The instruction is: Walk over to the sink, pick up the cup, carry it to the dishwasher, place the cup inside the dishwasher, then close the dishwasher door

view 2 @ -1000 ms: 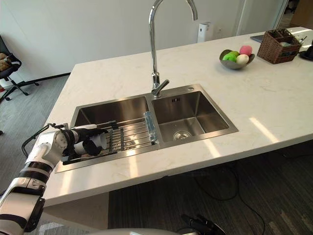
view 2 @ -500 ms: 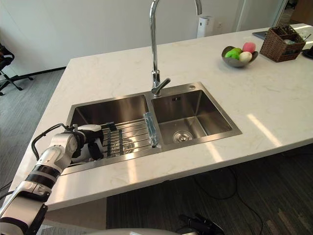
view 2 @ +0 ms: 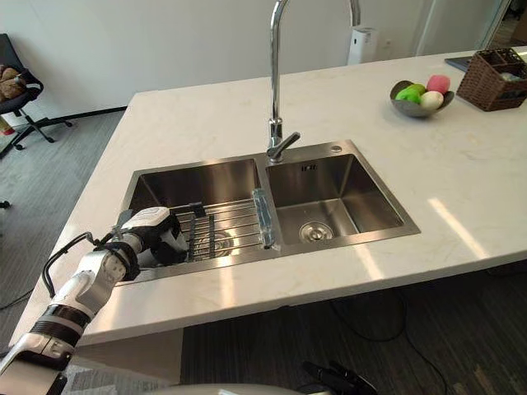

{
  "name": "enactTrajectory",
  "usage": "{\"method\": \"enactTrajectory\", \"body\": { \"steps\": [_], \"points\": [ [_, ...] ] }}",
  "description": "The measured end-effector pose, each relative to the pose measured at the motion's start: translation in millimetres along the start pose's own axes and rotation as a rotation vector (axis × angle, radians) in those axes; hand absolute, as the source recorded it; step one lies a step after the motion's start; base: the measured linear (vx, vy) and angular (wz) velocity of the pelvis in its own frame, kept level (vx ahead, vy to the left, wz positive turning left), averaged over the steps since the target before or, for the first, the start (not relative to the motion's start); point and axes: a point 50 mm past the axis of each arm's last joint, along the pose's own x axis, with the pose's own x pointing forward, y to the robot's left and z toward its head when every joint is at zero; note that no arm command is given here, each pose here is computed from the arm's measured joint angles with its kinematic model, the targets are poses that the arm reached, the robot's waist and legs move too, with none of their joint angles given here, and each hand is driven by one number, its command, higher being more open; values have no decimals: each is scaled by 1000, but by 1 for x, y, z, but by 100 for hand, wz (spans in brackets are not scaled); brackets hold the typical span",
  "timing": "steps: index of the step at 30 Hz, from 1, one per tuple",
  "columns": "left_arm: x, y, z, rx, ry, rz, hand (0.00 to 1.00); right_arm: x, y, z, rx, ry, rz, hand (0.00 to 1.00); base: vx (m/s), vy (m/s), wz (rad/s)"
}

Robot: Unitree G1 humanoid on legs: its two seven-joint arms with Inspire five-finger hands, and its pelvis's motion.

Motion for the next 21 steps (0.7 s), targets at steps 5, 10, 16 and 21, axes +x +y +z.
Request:
{"method": "enactTrajectory", "body": {
  "steps": [5, 10, 16, 21],
  "points": [
    [-9, -11, 7, -384, -83, 249, 0, 2, 9, -4, 4, -4, 13, 100, -40, -26, 16],
    [-16, -13, 10, -584, -90, 361, 0, 4, 18, -10, 24, -8, 28, 100, -17, -12, 1],
    [-28, -2, 15, -866, -130, 510, 0, 2, 17, -12, 29, -13, 20, 100, -9, -10, 2],
    [-45, 18, 32, -1039, -228, 707, 0, 0, 16, -16, 36, -7, 11, 100, -47, -21, 8]
  ]
}}
